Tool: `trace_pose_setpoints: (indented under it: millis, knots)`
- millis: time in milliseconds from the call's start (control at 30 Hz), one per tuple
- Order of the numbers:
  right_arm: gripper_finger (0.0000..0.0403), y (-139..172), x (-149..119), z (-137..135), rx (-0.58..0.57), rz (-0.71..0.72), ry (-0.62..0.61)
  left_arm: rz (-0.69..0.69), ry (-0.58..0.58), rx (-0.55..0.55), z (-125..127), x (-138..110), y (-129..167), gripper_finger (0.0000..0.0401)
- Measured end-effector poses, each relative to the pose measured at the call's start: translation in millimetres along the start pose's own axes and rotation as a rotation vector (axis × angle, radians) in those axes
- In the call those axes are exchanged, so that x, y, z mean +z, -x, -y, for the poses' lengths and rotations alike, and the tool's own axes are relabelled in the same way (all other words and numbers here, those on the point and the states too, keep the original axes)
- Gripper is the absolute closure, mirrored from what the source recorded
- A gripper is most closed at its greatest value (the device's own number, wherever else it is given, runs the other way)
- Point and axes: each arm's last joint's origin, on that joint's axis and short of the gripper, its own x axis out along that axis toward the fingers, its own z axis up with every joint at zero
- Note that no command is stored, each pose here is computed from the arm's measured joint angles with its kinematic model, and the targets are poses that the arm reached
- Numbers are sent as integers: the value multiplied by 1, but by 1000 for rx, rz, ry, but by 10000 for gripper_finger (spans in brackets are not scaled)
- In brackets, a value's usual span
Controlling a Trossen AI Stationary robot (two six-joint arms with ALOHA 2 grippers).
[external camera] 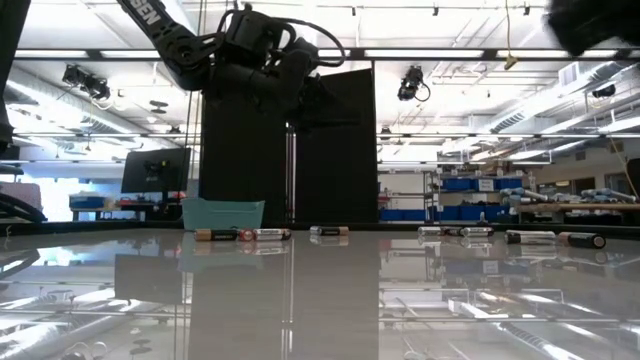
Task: Sort batteries
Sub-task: Put the brown battery into the green bin
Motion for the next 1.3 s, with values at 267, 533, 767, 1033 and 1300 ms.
trace_pose_setpoints:
  millis: [267,533,767,1033,1300]
  knots:
    - [237,-29,65,18,-43,198,-230,-1,2,18,-6,-1,2,274]
    - [238,-68,98,36,54,255,-305,-4,2,35,-12,-1,4,274]
    - [240,-82,100,48,34,257,-343,-3,3,38,-13,-1,4,274]
    - [240,-101,97,55,59,270,-344,-1,3,37,-13,-1,4,274]
    - [243,-116,95,66,64,283,-377,-1,3,37,-13,-1,4,274]
